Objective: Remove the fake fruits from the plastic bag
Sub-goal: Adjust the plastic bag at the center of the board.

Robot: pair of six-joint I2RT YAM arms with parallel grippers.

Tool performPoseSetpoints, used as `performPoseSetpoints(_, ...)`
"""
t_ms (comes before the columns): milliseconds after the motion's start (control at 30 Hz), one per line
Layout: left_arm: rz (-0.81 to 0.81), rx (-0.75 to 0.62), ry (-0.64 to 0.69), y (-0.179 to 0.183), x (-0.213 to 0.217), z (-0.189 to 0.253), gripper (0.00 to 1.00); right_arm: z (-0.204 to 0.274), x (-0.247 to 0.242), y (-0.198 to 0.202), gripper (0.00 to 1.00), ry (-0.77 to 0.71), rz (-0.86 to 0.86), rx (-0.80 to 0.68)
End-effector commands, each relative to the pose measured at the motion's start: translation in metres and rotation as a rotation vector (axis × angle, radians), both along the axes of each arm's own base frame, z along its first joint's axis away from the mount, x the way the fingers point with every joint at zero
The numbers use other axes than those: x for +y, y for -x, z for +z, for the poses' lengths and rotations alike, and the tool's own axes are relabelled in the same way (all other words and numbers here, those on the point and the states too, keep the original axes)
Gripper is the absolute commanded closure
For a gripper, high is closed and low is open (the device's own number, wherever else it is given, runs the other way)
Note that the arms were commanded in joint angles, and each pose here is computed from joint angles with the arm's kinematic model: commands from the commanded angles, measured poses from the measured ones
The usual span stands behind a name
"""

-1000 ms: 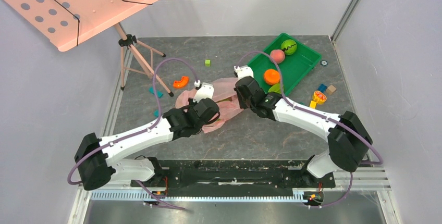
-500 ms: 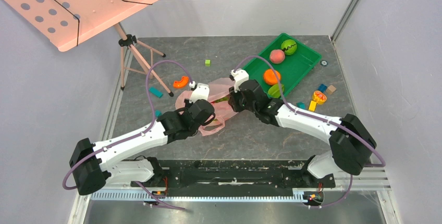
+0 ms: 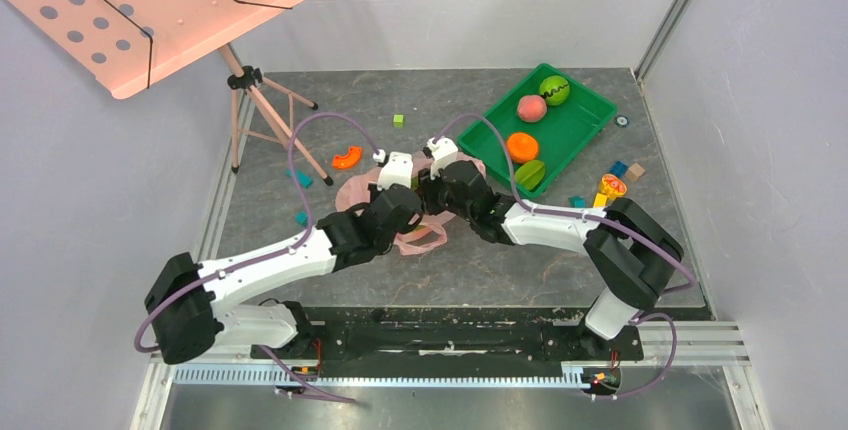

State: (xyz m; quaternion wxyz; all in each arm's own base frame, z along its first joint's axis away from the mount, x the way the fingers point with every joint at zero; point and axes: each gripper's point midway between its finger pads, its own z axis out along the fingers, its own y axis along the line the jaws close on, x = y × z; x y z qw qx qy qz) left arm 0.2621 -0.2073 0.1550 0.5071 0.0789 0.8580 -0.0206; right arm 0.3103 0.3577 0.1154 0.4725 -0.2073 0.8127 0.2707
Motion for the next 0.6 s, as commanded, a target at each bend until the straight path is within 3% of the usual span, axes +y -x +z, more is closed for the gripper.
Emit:
performPoseSetpoints(0,0.006,-0.033,0.034,-0.011,-0.011,-0.002,0.98,0.027,0.013,-0.016,0.73,-0.092,-0.035,-0.076)
performPoseSetpoints(233,0.056,-0.004,0.027,-0.011,0.002,-0.033,0.98,0.032,0.020,-0.023,0.68,-0.101,-0.040,-0.082)
performPoseSetpoints(567,0.085,0.025,0.022,-0.011,0.015,-0.051,0.98,-0.021,0.017,-0.014,0.68,0.045,0.008,-0.027)
